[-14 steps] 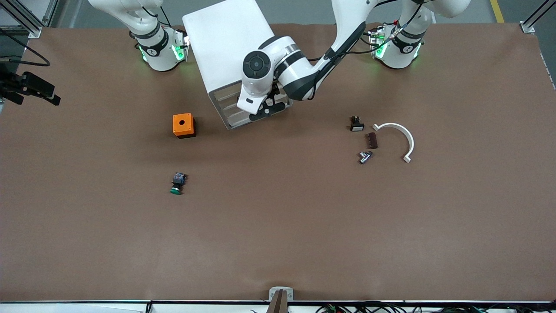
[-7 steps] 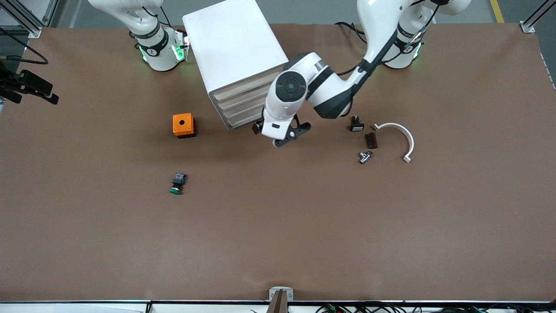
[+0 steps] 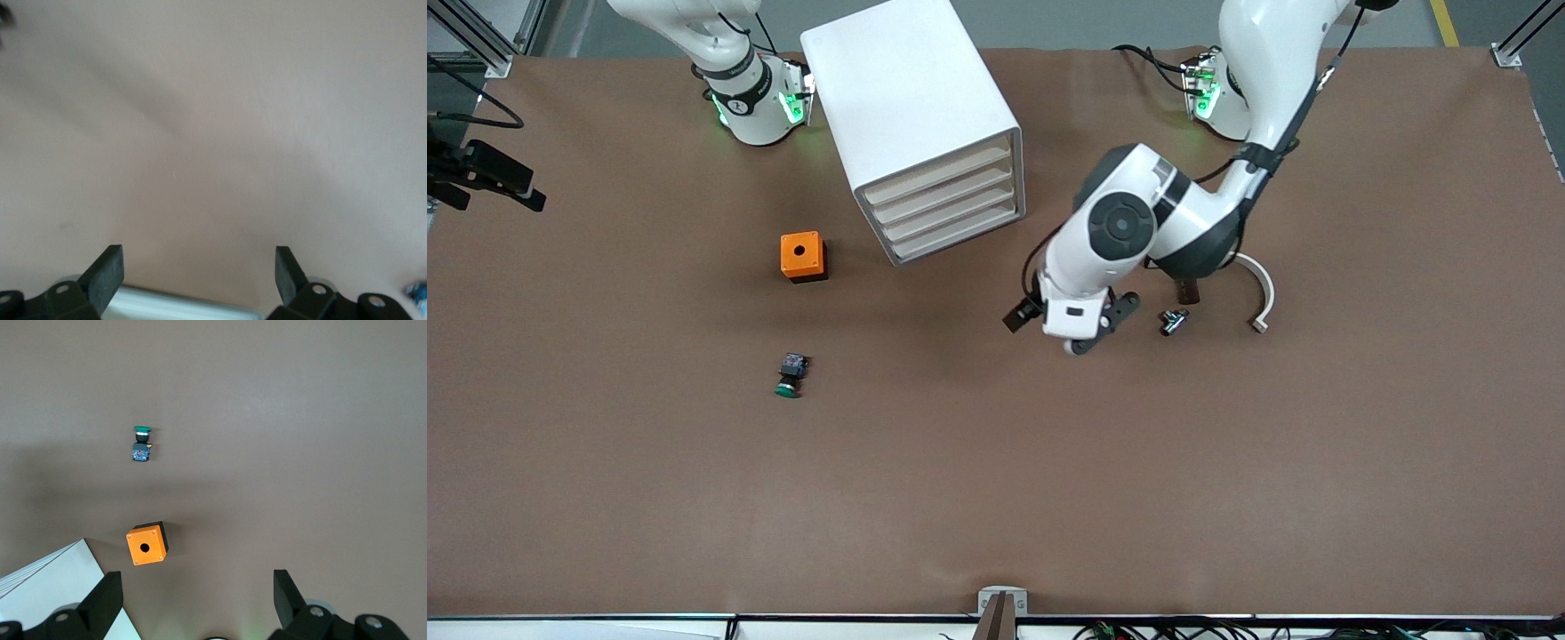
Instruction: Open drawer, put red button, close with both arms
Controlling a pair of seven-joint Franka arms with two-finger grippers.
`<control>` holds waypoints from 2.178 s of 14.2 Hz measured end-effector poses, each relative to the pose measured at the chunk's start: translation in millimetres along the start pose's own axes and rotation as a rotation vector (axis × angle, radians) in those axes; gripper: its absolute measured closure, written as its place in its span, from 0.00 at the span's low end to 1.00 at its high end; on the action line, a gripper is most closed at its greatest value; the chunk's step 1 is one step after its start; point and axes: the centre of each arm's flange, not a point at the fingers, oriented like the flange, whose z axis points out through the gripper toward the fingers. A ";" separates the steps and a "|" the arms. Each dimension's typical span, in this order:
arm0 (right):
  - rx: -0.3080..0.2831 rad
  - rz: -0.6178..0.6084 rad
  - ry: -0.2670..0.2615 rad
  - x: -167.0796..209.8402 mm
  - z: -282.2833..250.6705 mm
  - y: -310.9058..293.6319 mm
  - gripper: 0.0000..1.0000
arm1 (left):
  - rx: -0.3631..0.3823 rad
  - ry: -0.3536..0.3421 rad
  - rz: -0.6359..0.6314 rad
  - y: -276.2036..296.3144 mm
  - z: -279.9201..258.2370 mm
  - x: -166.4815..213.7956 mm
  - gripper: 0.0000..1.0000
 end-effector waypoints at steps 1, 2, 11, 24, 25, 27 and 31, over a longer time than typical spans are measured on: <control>0.000 -0.003 0.002 -0.1 -0.7 -1.2 0.00 | -0.009 0.004 -0.019 -2.2 -5.9 14.0 0.00; 0.000 -0.005 0.003 -0.3 -1.3 -2.2 0.00 | -0.019 0.008 -0.032 -3.8 -12.7 23.7 0.00; 0.000 -0.014 0.017 -5.5 -9.1 -5.3 0.00 | 0.112 -0.035 0.350 -84.1 -119.4 128.9 0.00; -0.001 -0.026 0.010 -7.3 -9.5 -11.9 0.00 | 0.183 0.021 0.643 -258.5 -249.0 170.9 0.00; -0.001 -0.027 0.010 -7.3 -9.4 -12.1 0.00 | 0.183 0.022 0.654 -259.6 -249.6 170.1 0.00; -0.001 -0.027 0.009 -7.4 -9.3 -12.3 0.00 | 0.182 0.024 0.663 -262.9 -251.6 171.3 0.00; -0.001 -0.025 0.009 -7.5 -9.4 -11.2 0.00 | 0.177 0.022 0.663 -275.5 -254.9 179.4 0.00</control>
